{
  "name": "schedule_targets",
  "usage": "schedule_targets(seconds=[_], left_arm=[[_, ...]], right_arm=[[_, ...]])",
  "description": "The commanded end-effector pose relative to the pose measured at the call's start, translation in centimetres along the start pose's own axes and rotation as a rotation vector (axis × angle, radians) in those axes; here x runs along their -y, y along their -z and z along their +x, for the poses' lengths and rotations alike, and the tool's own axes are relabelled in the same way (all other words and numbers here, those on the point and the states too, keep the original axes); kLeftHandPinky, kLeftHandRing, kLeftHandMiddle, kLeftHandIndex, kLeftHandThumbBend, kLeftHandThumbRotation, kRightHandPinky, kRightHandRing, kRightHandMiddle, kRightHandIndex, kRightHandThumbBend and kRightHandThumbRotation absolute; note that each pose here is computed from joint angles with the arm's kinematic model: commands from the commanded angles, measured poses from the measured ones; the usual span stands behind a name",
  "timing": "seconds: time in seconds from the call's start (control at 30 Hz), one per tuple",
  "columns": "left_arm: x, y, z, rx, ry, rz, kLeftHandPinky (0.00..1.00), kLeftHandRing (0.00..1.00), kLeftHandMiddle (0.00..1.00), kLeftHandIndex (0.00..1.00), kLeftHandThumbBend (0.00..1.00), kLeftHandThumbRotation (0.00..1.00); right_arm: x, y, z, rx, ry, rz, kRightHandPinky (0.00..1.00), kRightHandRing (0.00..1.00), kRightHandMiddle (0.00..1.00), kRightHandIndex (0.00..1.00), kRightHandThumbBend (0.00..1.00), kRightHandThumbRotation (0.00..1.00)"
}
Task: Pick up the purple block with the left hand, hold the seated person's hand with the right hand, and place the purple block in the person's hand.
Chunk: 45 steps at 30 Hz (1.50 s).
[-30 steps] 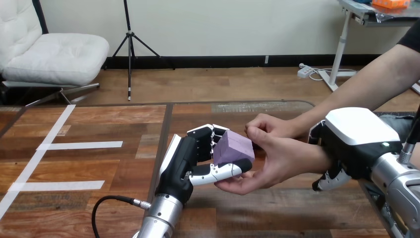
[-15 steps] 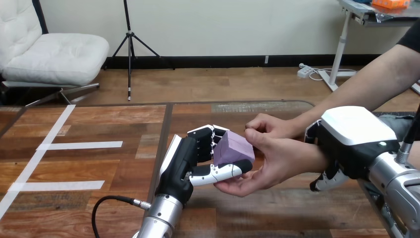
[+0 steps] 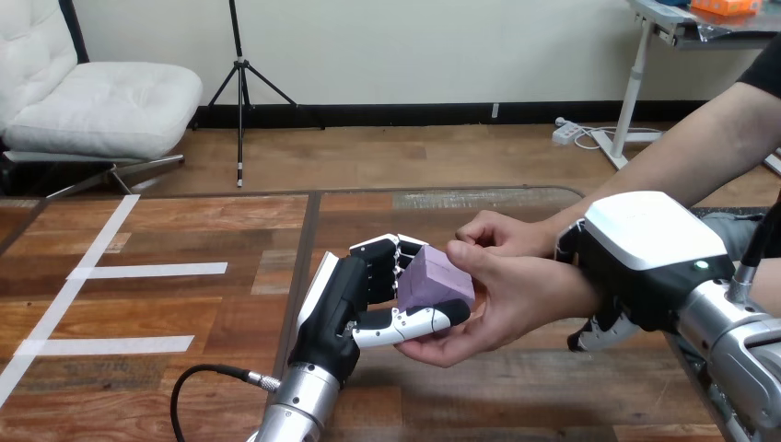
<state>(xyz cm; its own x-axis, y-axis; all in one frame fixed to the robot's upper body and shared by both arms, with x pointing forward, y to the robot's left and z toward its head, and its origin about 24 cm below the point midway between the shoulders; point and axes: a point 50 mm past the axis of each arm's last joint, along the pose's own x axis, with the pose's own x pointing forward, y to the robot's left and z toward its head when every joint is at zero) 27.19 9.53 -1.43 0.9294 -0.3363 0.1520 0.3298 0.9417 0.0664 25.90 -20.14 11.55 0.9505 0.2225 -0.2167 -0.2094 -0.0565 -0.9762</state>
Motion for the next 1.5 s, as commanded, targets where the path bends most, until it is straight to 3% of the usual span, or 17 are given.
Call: schedule_targets(seconds=[0.0, 0.2, 0.6, 1.0, 1.47], left_arm=[[-0.6, -1.6, 1.2, 0.083, -0.005, 0.021, 0.36, 0.42, 0.49, 0.51, 0.83, 0.19], [-0.6, -1.6, 1.2, 0.083, -0.005, 0.023, 0.36, 0.42, 0.49, 0.51, 0.82, 0.19], [-0.6, -1.6, 1.3, 0.081, 0.011, 0.023, 0.36, 0.42, 0.49, 0.51, 0.81, 0.18], [-0.2, -1.4, 1.4, 0.056, 0.042, -0.003, 0.36, 0.42, 0.49, 0.51, 0.84, 0.20], [0.2, -1.3, 1.3, 0.049, 0.071, -0.032, 0.36, 0.41, 0.48, 0.50, 0.86, 0.19]], right_arm=[[2.8, -1.5, 0.9, 0.066, 0.128, -0.029, 0.39, 0.45, 0.51, 0.52, 0.78, 0.00], [3.1, -1.8, 1.3, 0.062, 0.104, -0.033, 0.39, 0.45, 0.51, 0.52, 0.79, 0.00], [3.1, -2.0, 1.9, 0.083, 0.114, -0.030, 0.38, 0.43, 0.48, 0.52, 0.81, 0.00], [3.1, -2.1, 2.2, 0.082, 0.109, -0.034, 0.37, 0.45, 0.50, 0.54, 0.80, 0.00], [3.1, -2.0, 2.3, 0.079, 0.114, -0.031, 0.31, 0.39, 0.47, 0.54, 0.80, 0.00]])
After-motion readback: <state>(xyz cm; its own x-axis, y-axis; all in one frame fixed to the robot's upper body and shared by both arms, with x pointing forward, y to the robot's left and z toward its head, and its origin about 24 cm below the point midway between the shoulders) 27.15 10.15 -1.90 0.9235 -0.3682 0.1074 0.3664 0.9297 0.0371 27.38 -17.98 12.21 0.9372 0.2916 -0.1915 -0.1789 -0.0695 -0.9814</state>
